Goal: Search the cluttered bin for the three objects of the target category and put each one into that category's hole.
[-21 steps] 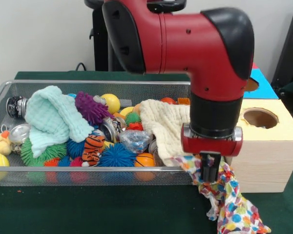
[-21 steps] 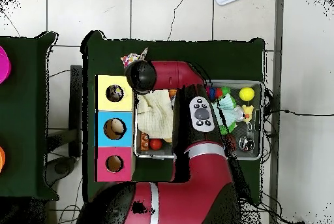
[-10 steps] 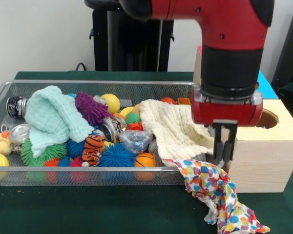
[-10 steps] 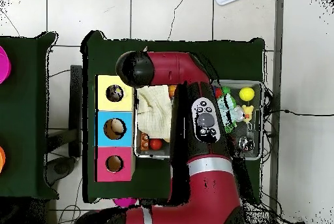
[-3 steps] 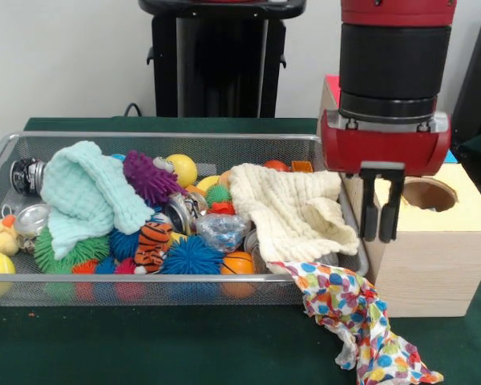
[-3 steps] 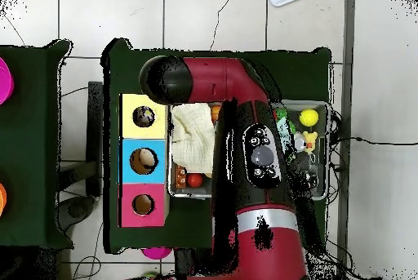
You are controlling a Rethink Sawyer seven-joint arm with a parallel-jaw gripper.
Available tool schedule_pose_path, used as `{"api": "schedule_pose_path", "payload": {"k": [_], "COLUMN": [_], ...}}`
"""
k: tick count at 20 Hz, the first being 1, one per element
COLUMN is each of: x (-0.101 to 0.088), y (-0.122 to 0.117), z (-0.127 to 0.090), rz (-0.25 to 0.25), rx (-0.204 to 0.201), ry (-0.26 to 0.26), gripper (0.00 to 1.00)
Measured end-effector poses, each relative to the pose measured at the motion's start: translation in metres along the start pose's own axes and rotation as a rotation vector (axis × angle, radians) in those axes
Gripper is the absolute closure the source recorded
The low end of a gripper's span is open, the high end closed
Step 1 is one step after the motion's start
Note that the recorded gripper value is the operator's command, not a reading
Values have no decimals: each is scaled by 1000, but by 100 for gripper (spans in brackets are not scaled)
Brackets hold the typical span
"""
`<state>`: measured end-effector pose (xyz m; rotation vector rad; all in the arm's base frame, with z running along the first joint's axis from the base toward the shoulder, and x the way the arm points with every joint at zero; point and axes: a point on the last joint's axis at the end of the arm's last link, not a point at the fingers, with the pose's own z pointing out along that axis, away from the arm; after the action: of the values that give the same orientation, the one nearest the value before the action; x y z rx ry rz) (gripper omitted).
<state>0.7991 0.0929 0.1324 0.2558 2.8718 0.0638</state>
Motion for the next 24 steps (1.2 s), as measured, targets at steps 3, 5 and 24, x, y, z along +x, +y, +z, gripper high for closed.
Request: {"api": "schedule_pose_path", "payload": {"k": [3, 5, 24], "x": [-1, -1, 43], "y": [1, 3, 23], "z": [-3, -3, 53], "rz": [-1, -3, -71], "rx": [-1, -1, 15], "ry": [-4, -4, 61], "gripper": [0, 0, 0]}}
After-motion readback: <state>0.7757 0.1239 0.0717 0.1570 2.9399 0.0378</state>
